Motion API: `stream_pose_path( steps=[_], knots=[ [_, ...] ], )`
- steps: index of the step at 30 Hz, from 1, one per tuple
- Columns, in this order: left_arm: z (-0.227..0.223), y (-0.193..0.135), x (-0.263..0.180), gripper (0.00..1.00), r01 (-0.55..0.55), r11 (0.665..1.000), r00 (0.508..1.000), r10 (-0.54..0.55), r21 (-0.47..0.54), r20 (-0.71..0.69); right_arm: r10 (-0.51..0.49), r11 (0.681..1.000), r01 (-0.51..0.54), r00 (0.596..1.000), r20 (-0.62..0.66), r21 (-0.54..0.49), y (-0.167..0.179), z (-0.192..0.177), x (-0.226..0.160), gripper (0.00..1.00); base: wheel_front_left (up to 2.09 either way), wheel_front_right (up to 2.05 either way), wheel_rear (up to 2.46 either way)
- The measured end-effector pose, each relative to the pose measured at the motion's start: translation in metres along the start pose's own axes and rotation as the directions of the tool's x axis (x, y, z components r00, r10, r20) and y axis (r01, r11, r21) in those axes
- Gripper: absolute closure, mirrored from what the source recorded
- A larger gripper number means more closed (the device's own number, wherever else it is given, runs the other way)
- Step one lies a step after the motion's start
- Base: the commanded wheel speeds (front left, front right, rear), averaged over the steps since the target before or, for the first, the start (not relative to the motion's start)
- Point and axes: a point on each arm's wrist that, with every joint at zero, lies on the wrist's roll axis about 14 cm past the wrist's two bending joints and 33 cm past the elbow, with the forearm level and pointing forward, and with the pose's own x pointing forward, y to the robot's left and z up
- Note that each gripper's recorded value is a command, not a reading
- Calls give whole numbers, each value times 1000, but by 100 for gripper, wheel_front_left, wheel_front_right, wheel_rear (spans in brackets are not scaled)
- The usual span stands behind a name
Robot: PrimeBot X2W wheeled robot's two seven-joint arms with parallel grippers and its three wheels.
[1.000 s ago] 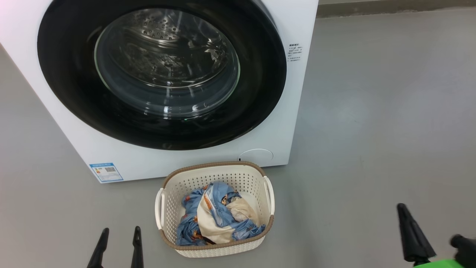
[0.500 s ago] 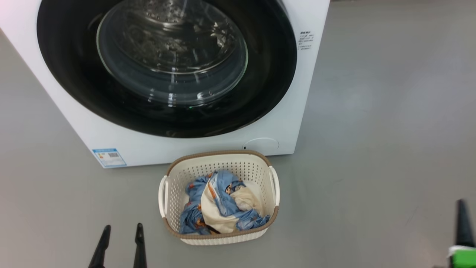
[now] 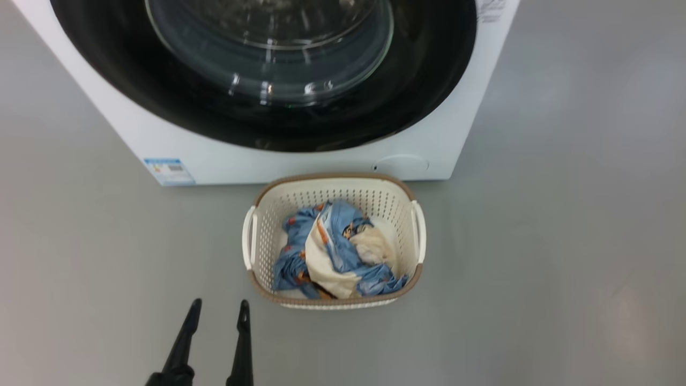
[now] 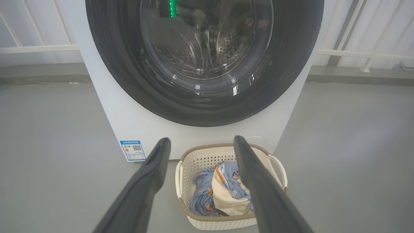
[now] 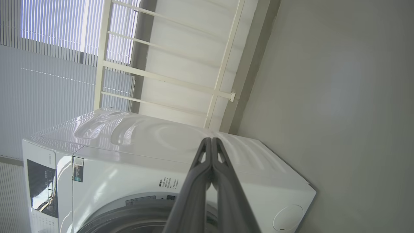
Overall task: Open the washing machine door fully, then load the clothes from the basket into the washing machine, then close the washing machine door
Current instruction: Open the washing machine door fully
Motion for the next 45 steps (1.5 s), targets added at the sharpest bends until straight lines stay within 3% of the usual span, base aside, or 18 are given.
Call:
stream_pose_path(
  steps=[7,11,21,32,45],
  knots=[
    [-14,-2,6,0,-13,1000,999,13,13,-44,38,997,-30,994,-107,73,11,-16,43,100,0,0,0],
    [-22,-4,8,0,-16,1000,998,17,22,-66,112,990,-92,973,-204,105,33,-42,69,100,0,0,0],
    [-39,0,16,0,-40,998,993,46,57,-113,283,959,-244,869,-405,148,85,-106,114,100,0,0,0],
    [-46,11,9,0,-87,993,985,97,77,-146,353,932,-329,732,-583,151,114,-170,127,100,0,0,0],
    [-49,14,4,0,-135,987,975,147,84,-166,377,906,-402,618,-690,135,131,-223,144,100,0,0,0]
  ],
)
